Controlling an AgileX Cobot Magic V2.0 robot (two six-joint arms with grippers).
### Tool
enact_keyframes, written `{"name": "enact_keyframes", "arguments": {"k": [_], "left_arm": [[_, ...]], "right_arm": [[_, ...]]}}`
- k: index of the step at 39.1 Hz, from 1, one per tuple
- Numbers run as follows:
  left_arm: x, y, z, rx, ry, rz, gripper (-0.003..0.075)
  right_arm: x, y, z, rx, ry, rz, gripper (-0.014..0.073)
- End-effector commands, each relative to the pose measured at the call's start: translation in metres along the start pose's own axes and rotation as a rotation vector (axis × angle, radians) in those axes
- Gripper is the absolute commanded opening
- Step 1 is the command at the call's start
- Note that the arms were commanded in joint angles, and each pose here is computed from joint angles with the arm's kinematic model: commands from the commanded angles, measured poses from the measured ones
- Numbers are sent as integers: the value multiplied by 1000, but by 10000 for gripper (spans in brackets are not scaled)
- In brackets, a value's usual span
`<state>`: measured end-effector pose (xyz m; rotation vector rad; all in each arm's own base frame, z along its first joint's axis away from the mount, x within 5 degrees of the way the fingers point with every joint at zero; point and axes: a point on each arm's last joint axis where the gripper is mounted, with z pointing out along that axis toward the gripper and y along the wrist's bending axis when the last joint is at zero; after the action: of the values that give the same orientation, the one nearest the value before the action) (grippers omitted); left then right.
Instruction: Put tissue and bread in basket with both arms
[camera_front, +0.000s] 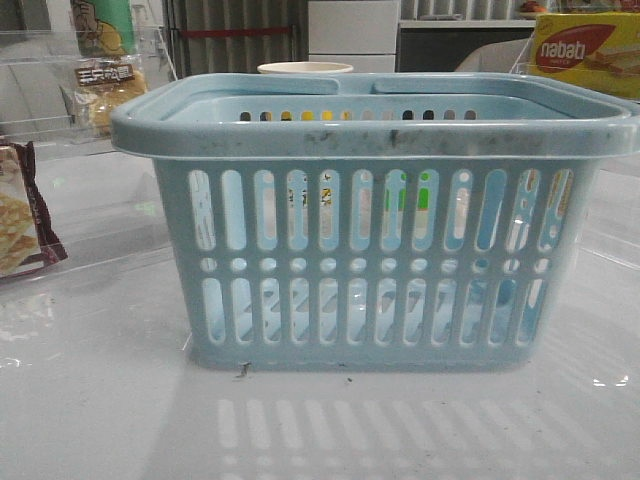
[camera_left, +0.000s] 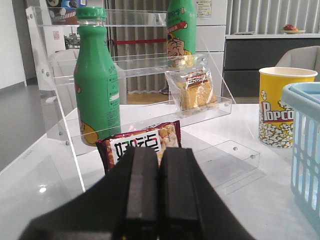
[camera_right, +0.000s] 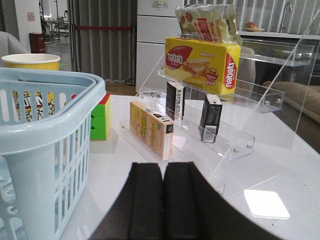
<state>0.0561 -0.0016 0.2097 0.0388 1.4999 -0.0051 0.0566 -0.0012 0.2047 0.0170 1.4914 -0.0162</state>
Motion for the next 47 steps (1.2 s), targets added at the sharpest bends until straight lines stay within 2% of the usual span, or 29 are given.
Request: {"name": "enact_keyframes", "arguments": {"k": [1,33,47], "left_arm": [[-9,-1,-2,11,-104,-11,91],[-9,-1,-2,11,-104,-11,91],[-26,-1,-5,15,-225,-11,91]], "right_arm": [[-10,-1,-2,12,-113,5,53],[-10,-1,-2,12,-120,5,53],[-18,-1,-3,14,-159,5,53]]}}
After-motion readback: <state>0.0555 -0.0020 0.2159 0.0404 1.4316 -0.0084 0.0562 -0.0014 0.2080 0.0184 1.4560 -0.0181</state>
